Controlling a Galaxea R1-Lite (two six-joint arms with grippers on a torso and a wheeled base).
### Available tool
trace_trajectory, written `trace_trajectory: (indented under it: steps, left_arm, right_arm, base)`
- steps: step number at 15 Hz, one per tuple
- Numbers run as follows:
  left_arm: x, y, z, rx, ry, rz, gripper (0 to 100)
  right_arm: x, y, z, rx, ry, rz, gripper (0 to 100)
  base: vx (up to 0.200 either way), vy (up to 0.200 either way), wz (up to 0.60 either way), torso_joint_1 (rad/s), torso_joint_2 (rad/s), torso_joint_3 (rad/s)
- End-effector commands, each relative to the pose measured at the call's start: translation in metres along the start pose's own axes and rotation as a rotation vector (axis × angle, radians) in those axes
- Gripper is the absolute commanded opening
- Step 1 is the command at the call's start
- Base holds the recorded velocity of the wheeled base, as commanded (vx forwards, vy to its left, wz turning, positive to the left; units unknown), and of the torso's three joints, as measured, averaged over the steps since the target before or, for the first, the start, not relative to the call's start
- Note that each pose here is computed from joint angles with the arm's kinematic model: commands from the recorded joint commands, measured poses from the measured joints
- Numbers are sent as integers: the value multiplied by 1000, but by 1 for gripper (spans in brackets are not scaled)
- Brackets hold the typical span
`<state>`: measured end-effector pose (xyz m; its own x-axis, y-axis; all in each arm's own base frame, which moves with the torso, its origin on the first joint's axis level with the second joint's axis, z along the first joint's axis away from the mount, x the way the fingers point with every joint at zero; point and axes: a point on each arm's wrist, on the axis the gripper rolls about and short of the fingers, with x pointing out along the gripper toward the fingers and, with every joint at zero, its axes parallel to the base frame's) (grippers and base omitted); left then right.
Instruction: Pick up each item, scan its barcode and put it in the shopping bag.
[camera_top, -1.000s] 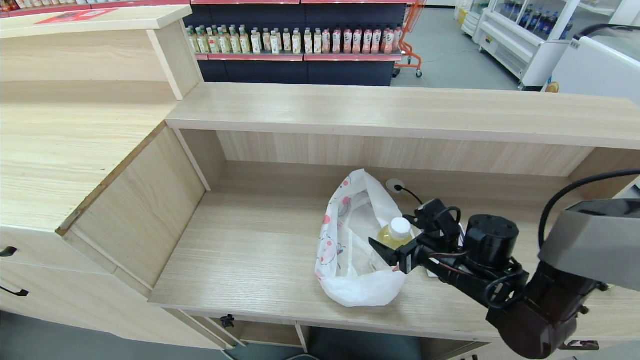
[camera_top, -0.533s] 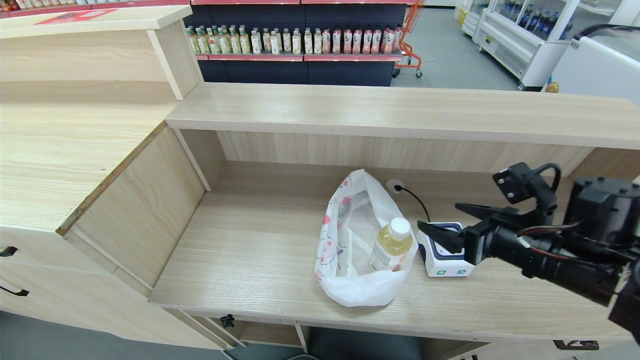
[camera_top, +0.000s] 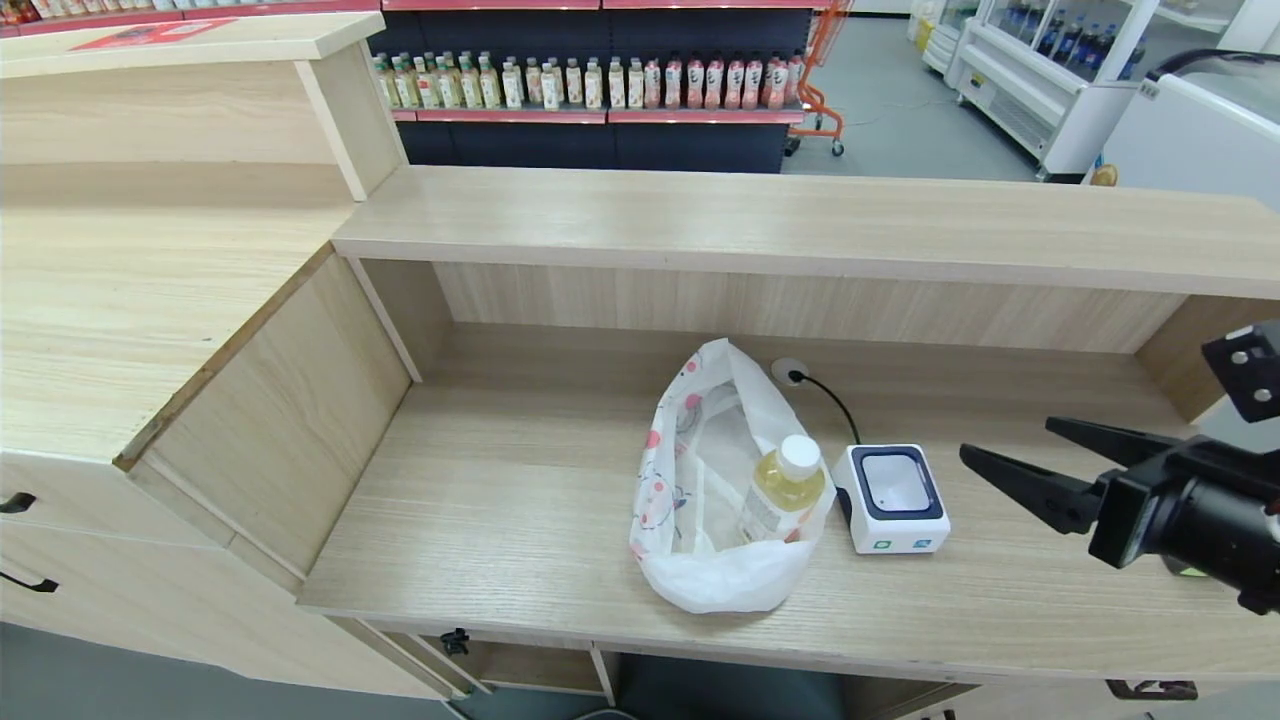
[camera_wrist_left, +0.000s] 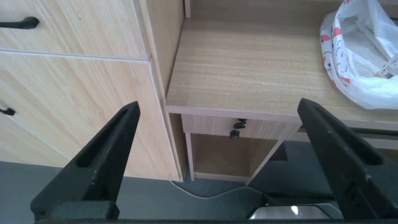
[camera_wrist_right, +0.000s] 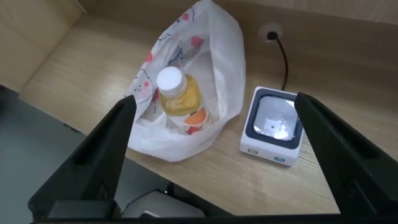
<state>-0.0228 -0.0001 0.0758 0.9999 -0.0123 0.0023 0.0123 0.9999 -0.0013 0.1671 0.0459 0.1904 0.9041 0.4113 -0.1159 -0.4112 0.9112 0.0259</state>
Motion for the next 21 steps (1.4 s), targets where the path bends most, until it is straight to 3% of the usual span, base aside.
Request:
trace_trajectory:
  steps: [1, 3, 9, 16, 21]
  left_arm:
    - [0, 0, 0, -2, -1, 0, 100]
    - [0, 0, 0, 1, -1, 0, 100]
    - [0, 0, 0, 1, 1, 2, 100]
    - [0, 0, 0, 1, 1, 0, 100]
    - [0, 0, 0, -2, 1, 0, 100]
  right_arm:
    - [-10, -1, 2, -4, -27, -14, 100]
    - [-12, -8, 1, 21, -25, -61, 100]
    - [-21, -26, -23, 78, 177, -187, 100]
    - [-32, -44, -43, -119, 428, -287, 100]
    - [-27, -43, -45, -128, 461, -273, 100]
  base:
    - [0, 0, 0, 0, 0, 0]
    - [0, -200, 0, 2, 5, 0]
    - [0, -200, 0, 2, 1, 5]
    - [0, -200, 0, 1, 4, 4]
    - [0, -200, 0, 3, 0, 1]
